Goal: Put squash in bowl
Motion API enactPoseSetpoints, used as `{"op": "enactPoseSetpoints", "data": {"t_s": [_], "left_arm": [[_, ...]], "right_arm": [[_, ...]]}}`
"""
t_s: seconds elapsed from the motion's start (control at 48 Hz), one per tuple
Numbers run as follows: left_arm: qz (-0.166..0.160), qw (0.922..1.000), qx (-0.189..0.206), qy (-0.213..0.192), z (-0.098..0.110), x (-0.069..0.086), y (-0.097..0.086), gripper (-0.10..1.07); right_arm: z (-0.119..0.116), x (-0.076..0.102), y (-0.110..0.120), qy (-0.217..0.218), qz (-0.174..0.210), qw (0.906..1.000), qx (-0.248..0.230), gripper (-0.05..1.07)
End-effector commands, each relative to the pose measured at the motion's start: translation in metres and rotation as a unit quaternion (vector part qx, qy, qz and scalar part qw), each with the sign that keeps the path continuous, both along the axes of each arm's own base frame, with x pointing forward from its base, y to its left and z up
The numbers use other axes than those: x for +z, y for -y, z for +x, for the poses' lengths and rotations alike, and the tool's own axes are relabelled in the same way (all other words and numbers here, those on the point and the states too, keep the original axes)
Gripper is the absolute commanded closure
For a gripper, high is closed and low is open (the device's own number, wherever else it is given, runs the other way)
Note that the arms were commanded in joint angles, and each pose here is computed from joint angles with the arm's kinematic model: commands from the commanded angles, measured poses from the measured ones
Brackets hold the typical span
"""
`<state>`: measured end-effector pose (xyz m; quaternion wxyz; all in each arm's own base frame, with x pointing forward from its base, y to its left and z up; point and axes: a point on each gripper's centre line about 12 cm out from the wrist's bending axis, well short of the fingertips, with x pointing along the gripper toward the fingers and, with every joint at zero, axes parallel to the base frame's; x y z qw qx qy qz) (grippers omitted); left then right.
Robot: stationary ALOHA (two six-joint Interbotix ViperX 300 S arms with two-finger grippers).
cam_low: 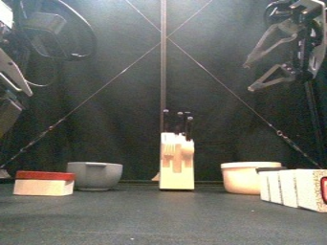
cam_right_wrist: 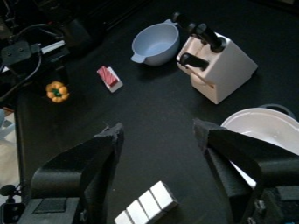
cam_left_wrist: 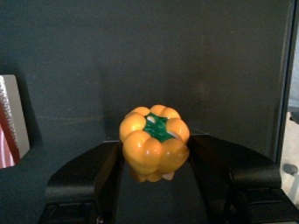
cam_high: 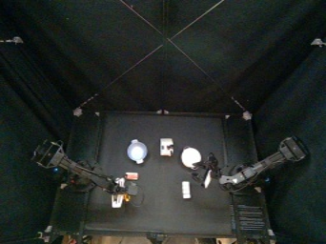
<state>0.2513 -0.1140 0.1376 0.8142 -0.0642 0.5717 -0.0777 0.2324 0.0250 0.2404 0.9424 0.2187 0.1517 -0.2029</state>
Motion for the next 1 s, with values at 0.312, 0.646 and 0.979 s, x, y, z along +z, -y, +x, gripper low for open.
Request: {"op": "enactPoseSetpoints", "data": {"t_s": [0.312,0.646,0.979], "left_arm": [[0.011,0.9977,0.040,0.054,0.031,0.033,-0.032,0.17],[0.091,0.9860,0.068,0.122,0.035,0.065,-0.092,0.17],[0.107,0.9649,0.155,0.183,0.042,0.072,-0.151,0.17]], "right_arm": [[0.001,0.003,0.000,0.005,0.000,1.0000,0.001,0.07],[0.000,0.001,0.000,0.002,-0.002,1.0000,0.002,0.07],[0.000,0.001,0.000,0.001,-0.001,1.0000,0.001,0.07]]}}
